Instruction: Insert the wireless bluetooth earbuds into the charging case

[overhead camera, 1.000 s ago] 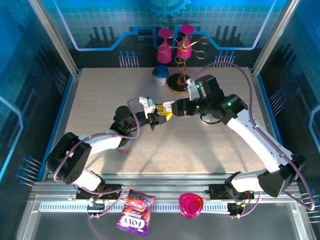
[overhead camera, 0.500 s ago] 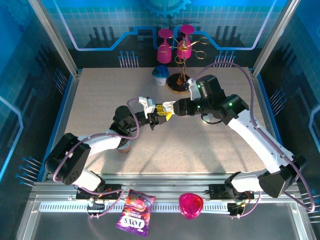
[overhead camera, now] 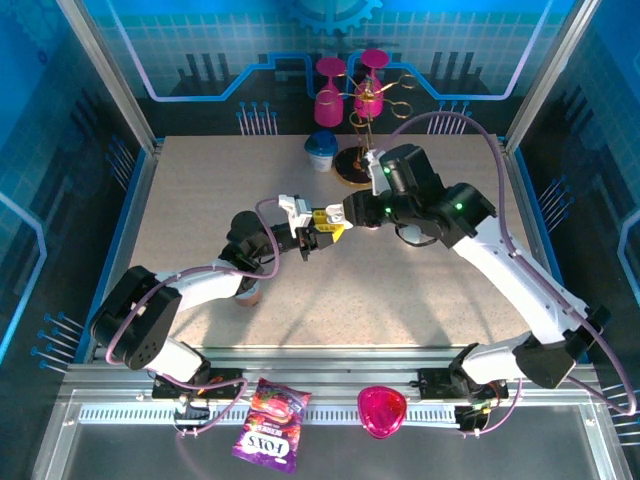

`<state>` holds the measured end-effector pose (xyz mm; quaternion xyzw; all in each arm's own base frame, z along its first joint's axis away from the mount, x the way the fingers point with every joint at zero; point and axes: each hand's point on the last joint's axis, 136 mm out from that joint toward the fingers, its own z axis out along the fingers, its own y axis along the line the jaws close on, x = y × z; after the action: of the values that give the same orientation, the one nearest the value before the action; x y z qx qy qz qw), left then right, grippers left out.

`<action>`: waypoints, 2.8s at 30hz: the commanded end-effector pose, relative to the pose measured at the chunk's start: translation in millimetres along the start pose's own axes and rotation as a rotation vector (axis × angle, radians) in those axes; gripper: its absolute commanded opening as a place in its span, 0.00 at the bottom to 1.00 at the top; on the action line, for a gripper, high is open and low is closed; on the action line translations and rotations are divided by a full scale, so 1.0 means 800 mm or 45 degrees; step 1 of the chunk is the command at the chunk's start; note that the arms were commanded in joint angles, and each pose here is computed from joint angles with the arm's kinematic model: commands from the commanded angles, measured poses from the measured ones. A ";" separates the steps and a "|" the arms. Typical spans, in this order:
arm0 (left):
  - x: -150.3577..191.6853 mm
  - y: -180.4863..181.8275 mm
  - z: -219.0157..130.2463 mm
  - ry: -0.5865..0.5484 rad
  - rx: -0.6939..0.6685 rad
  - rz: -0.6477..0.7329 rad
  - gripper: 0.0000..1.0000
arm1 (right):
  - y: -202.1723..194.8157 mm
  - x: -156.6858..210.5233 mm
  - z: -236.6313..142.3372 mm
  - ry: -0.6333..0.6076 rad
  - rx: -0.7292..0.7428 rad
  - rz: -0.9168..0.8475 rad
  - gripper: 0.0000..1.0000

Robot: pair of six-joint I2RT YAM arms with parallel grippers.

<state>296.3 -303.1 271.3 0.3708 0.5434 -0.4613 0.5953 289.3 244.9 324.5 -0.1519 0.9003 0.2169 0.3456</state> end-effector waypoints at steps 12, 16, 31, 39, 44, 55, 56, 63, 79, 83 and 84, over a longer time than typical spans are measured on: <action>-0.022 0.000 0.003 -0.042 0.005 0.076 0.00 | 0.009 0.008 0.023 0.094 0.026 -0.037 0.41; -0.024 -0.001 0.003 -0.049 0.007 0.070 0.00 | 0.008 0.012 0.030 0.118 0.026 -0.039 0.37; -0.024 -0.002 0.001 -0.049 0.003 0.067 0.00 | 0.023 0.019 0.030 0.130 -0.095 -0.080 0.35; -0.025 -0.003 0.000 -0.053 0.005 0.069 0.00 | 0.025 0.017 0.019 0.106 -0.126 -0.130 0.40; -0.023 -0.003 -0.001 -0.049 0.003 0.072 0.00 | 0.015 0.002 0.003 0.015 -0.069 -0.140 0.54; -0.031 -0.005 -0.003 -0.074 0.012 0.072 0.00 | -0.028 0.013 0.005 -0.017 -0.003 0.026 0.64; -0.034 -0.006 -0.004 -0.078 0.014 0.073 0.00 | -0.028 0.017 0.006 -0.005 -0.010 0.029 0.64; -0.038 -0.008 -0.004 -0.086 0.019 0.068 0.00 | -0.033 0.041 0.027 0.115 -0.001 0.041 0.64; -0.041 -0.006 -0.004 -0.101 0.021 0.063 0.00 | -0.029 0.030 -0.007 -0.007 -0.088 0.061 0.63; -0.044 -0.007 -0.004 -0.106 0.027 0.062 0.00 | -0.041 0.042 0.000 0.037 -0.037 0.074 0.62; -0.044 -0.007 -0.004 -0.105 0.028 0.061 0.00 | -0.039 0.042 0.002 0.042 -0.045 0.075 0.62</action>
<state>295.7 -300.4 277.3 0.3667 0.5402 -0.4641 0.5985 280.2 215.3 295.6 -0.1360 0.9049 0.2357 0.3273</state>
